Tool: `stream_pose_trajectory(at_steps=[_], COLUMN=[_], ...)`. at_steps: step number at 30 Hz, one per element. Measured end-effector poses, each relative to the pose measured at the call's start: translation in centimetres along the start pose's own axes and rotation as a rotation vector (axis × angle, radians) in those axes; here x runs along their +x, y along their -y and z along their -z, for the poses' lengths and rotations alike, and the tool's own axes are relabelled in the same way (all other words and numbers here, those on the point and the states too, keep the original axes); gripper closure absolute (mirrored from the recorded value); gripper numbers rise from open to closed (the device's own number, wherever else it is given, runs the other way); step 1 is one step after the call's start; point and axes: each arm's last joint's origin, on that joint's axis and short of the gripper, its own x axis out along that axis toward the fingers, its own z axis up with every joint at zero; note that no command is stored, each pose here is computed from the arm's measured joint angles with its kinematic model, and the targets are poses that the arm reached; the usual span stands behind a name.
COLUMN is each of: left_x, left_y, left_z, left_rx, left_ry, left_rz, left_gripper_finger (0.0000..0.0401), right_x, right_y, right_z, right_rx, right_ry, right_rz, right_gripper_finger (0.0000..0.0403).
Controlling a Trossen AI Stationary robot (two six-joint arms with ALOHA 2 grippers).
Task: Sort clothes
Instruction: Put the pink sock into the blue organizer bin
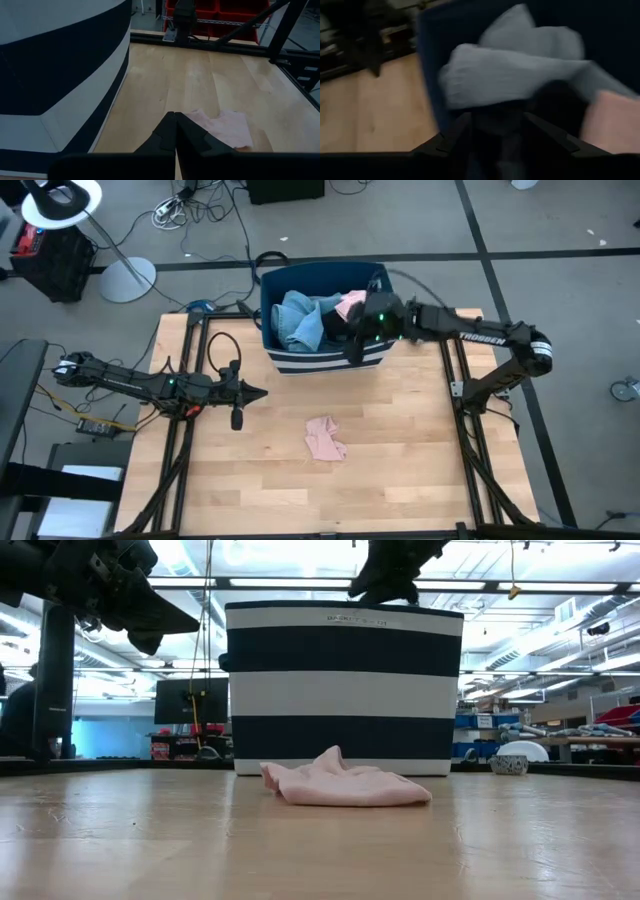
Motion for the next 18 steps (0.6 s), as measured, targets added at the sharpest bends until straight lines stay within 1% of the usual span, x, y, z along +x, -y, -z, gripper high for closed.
stream_pose_trajectory(at_steps=[4,7,10,13,18], left_x=[0.0,0.0,0.0,0.0,0.0], left_y=[0.0,0.0,0.0,0.0,0.0], left_z=[0.0,0.0,0.0,0.0,0.0], left_rx=[0.001,0.001,0.001,0.001,0.001], left_ry=[0.0,0.0,0.0,0.0,0.0], left_rz=[0.0,0.0,0.0,0.0,0.0], left_gripper_finger=[0.0395,0.0395,0.0395,0.0395,0.0395], right_x=[1.1,1.5,1.7,1.8,2.2], right_y=[-2.7,-4.9,-6.7,-8.1,-9.3], right_z=[1.8,2.8,4.1,5.6,8.6], right_rx=[-0.067,-0.109,-0.14,-0.162,-0.165], right_ry=[0.022,0.071,0.089,0.065,-0.016], right_rz=[-0.078,-0.142,-0.202,-0.24,-0.247], right_gripper_finger=[0.0228,0.0229,0.0229,0.0231,0.0234])
